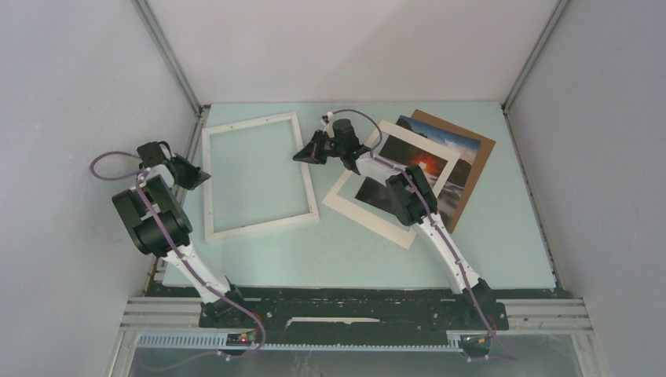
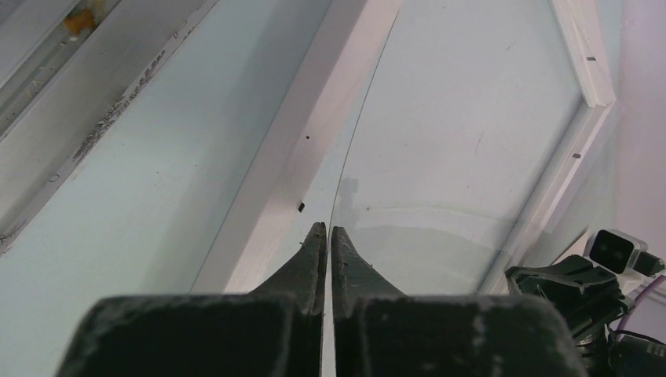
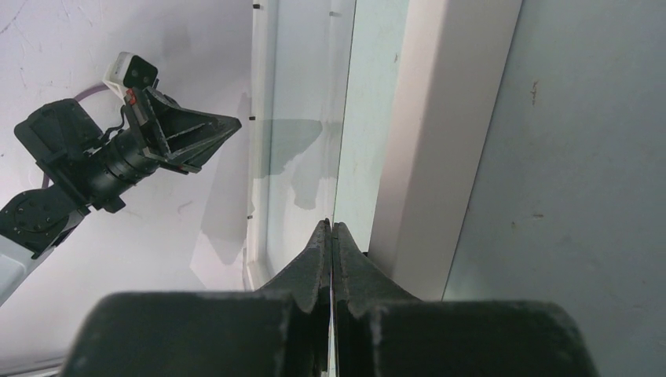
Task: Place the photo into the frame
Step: Place the photo frame item in the photo frame.
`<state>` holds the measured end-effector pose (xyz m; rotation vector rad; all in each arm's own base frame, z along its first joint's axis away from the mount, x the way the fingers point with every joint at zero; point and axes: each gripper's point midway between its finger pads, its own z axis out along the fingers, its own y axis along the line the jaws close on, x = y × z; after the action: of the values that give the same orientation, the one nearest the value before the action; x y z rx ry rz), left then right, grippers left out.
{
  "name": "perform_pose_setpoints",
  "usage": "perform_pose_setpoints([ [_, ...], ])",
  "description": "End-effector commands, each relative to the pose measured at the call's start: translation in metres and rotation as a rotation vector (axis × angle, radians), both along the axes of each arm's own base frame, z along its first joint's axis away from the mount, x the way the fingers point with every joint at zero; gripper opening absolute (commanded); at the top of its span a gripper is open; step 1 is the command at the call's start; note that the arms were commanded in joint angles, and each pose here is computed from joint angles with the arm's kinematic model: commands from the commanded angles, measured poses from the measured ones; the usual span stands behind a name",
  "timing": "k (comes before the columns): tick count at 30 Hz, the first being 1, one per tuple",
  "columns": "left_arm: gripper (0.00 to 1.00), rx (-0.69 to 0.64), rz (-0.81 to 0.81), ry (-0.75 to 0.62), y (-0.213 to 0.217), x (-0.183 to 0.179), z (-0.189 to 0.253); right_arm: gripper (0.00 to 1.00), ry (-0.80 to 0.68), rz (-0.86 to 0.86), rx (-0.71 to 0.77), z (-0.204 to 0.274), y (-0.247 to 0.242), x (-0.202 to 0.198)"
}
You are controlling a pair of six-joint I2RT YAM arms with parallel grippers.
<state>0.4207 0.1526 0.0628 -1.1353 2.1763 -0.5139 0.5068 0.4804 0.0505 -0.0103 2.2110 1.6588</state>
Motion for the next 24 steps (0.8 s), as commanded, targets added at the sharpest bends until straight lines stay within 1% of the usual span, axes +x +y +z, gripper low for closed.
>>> perform_pose_setpoints([
  [1, 0.0, 0.02, 0.038, -0.02, 0.0139, 0.0093, 0.0006, 0.0, -0.052, -0.022, 0.025, 0.0221, -0.0077, 0.0164],
  [10, 0.0, 0.028, 0.042, -0.001, 0.0154, 0.007, -0.0047, 0.0, -0.058, -0.027, 0.017, 0.0221, -0.0095, 0.0197],
  [19, 0.0, 0.065, 0.049, 0.018, 0.0206, 0.0022, -0.0027, 0.0, -0.049, -0.019, 0.017, 0.0164, -0.0049, 0.0185],
  [24, 0.0, 0.058, 0.051, 0.038, 0.021, 0.0014, -0.0059, 0.0, -0.051, -0.02, 0.014, 0.0161, -0.0032, 0.0178],
])
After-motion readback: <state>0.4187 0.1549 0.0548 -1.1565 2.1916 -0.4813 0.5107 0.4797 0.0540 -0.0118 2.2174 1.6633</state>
